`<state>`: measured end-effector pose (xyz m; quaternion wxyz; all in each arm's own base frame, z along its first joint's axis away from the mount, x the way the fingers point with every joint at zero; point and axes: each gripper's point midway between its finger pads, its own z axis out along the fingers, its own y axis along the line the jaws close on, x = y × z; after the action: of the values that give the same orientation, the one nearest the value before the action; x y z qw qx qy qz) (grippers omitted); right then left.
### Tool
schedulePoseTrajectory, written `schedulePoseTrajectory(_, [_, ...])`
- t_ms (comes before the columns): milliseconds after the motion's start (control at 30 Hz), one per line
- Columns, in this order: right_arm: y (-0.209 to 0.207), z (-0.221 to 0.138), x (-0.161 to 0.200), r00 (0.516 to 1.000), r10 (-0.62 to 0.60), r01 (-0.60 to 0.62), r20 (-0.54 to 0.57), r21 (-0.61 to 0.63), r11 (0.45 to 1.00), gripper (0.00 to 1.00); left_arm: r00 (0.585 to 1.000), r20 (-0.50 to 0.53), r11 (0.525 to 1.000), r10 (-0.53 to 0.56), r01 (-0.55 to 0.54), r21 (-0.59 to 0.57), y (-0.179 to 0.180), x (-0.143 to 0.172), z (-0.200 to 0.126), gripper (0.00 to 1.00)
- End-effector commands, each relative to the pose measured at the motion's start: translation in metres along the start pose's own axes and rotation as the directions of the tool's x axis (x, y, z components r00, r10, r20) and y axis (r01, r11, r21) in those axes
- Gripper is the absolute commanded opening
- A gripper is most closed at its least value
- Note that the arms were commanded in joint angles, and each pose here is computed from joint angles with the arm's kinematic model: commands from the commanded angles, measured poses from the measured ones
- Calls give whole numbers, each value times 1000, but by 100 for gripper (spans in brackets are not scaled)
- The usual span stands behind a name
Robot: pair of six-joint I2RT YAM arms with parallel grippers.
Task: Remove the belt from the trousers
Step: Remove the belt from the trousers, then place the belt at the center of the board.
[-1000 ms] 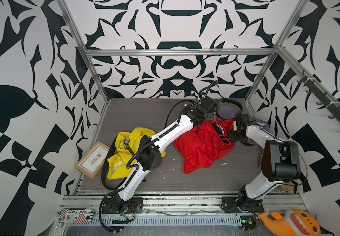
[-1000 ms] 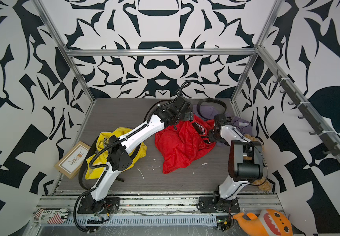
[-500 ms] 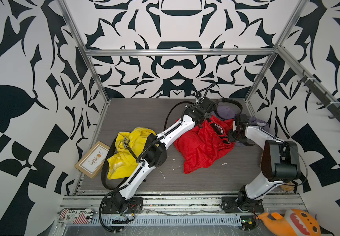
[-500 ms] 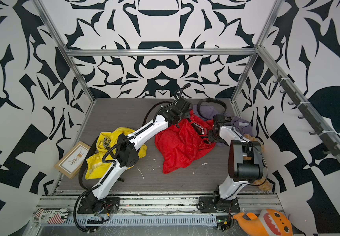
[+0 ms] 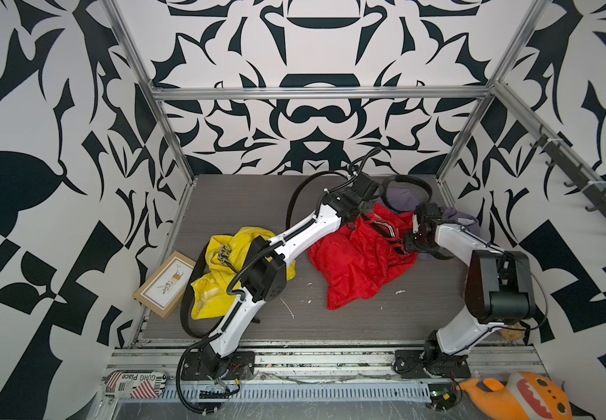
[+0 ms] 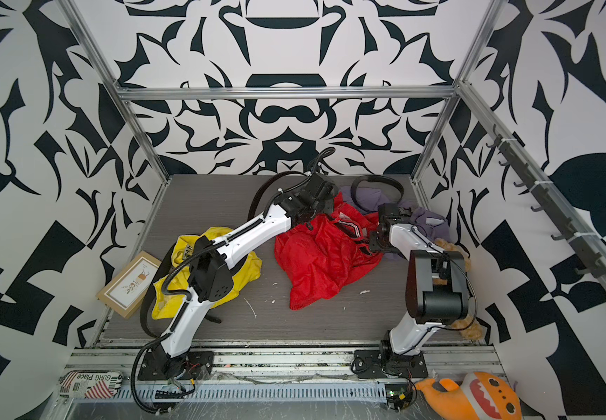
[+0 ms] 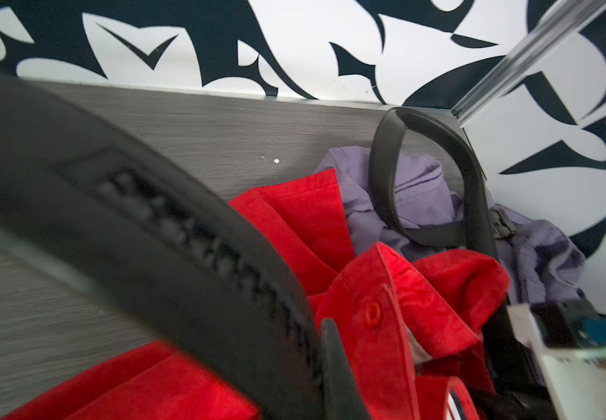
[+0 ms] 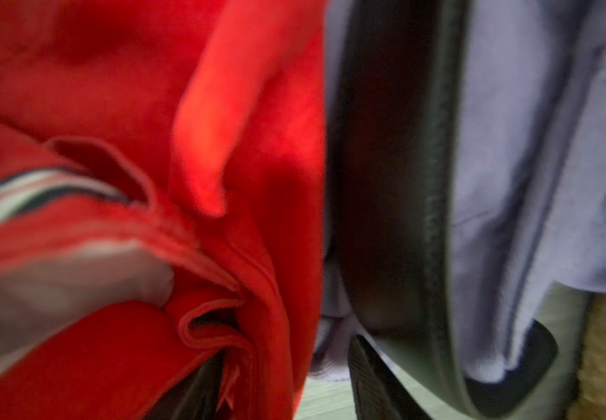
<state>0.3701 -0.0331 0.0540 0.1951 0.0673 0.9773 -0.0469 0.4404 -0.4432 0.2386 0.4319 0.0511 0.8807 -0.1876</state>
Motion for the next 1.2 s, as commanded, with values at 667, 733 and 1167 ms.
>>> schedulePoseTrajectory(667, [-8, 27, 39, 989, -22, 30, -146, 54, 998, 60, 823, 566, 979, -48, -75, 192, 33, -248, -245, 0])
schedulePoseTrajectory(733, [-6, 25, 38, 990, -22, 29, -141, 47, 998, 60, 843, 532, 959, -84, -77, 274, 18, -244, -237, 0])
schedulePoseTrajectory(1167, [9, 6, 29, 994, -39, 41, -100, 12, 999, 60, 977, 50, 912, -206, 173, 371, 5, -100, -58, 0])
